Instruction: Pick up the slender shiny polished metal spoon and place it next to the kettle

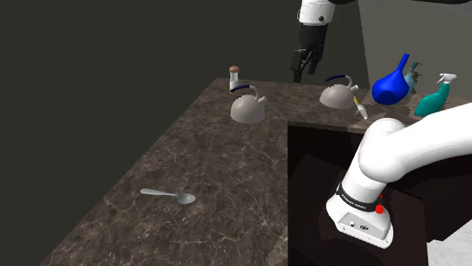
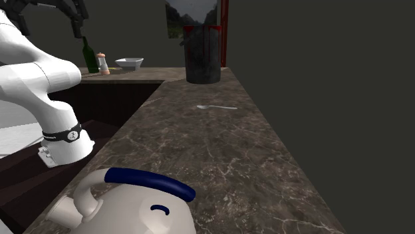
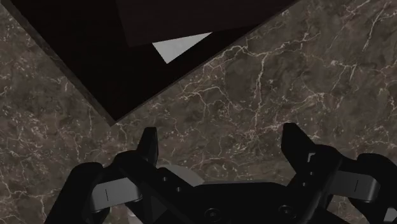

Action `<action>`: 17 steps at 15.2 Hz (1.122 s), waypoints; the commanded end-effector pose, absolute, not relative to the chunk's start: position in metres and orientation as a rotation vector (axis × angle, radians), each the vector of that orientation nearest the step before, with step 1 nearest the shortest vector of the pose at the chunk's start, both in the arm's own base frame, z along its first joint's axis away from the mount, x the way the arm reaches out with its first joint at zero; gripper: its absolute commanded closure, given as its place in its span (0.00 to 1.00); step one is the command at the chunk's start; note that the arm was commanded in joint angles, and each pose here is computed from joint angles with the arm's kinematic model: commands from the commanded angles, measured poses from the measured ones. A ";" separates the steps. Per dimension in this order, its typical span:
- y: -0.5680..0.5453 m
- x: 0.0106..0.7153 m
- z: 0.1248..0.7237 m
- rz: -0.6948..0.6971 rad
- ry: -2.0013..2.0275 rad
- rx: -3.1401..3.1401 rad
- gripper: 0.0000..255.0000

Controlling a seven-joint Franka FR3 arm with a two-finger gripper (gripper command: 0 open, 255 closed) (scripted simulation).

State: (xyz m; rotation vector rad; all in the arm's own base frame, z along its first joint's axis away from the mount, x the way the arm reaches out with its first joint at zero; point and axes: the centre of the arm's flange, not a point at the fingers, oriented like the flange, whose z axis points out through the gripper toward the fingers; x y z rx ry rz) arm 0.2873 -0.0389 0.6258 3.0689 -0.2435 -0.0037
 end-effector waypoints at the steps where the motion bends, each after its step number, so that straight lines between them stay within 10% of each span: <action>1: -0.039 0.287 0.626 -0.004 -0.244 3.069 0.00; 17: 0.101 0.370 0.513 0.116 -0.046 3.150 0.00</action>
